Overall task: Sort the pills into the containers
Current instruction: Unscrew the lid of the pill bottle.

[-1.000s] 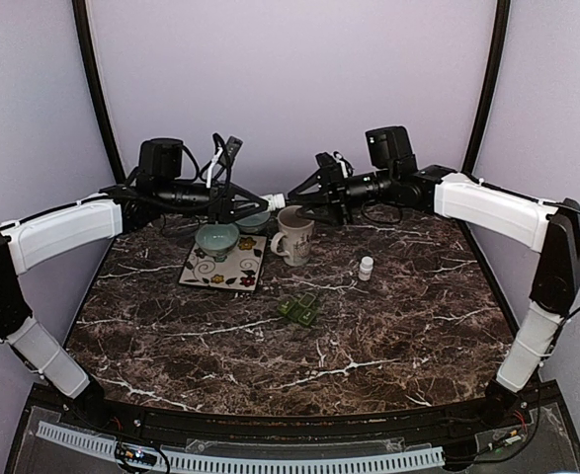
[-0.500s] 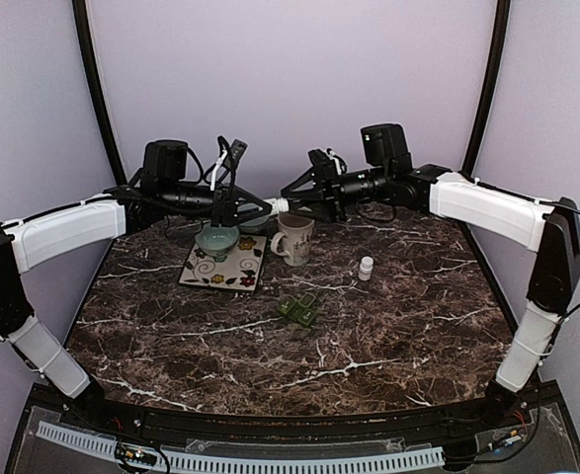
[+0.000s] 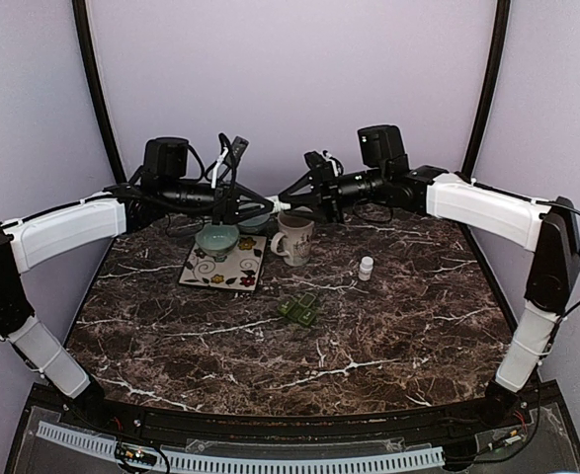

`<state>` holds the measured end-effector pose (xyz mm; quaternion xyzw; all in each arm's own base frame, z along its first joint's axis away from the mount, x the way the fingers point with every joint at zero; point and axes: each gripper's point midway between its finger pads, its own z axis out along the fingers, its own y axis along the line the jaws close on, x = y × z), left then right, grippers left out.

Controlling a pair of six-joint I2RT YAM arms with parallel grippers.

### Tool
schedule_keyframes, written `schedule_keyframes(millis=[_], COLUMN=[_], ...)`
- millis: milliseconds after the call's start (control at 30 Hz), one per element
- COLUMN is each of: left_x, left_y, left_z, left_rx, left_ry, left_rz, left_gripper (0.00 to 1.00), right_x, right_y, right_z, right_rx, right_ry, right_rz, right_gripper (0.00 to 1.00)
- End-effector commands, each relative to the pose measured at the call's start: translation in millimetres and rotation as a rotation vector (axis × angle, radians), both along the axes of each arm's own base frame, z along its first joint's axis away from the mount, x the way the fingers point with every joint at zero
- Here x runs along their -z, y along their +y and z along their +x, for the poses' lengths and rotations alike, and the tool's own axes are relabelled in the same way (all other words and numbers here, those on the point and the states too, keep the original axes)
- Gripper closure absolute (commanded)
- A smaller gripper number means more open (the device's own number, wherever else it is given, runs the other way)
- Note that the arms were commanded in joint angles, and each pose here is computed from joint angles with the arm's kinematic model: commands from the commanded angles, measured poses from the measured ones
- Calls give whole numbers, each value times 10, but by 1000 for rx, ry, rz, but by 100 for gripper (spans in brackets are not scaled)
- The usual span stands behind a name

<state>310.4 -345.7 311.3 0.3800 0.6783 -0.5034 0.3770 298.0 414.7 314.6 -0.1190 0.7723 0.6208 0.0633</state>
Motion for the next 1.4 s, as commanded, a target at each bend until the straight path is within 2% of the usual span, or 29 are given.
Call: schedule_keyframes(millis=[0, 100, 200, 433, 800, 1233, 1367], left_x=[-145, -144, -137, -133, -477, -726, -736], left_y=[-39, -50, -57, -109, -81, -74, -65], left_z=[-65, -71, -71, -121, -240, -381, -411], left_rx=[36, 42, 47, 119, 297, 475, 497], left_ry=[-28, -28, -21, 61, 241, 344, 350], left_rz=[-21, -22, -23, -40, -179, -249, -254], left_gripper=[100, 100, 100, 100, 100, 100, 100], right_x=[-150, -139, -146, -191, -203, -186, -112], right_y=[78, 85, 85, 75, -84, -125, -147], right_z=[-11, -14, -16, -63, -174, -14, 35], right_rx=[-31, -37, -40, -90, -160, -39, -20], right_ry=[-43, -39, -43, -162, -605, -997, -1060], right_rz=[49, 50, 52, 53, -28, -214, -272], right_gripper=[69, 80, 100, 100, 100, 100, 100])
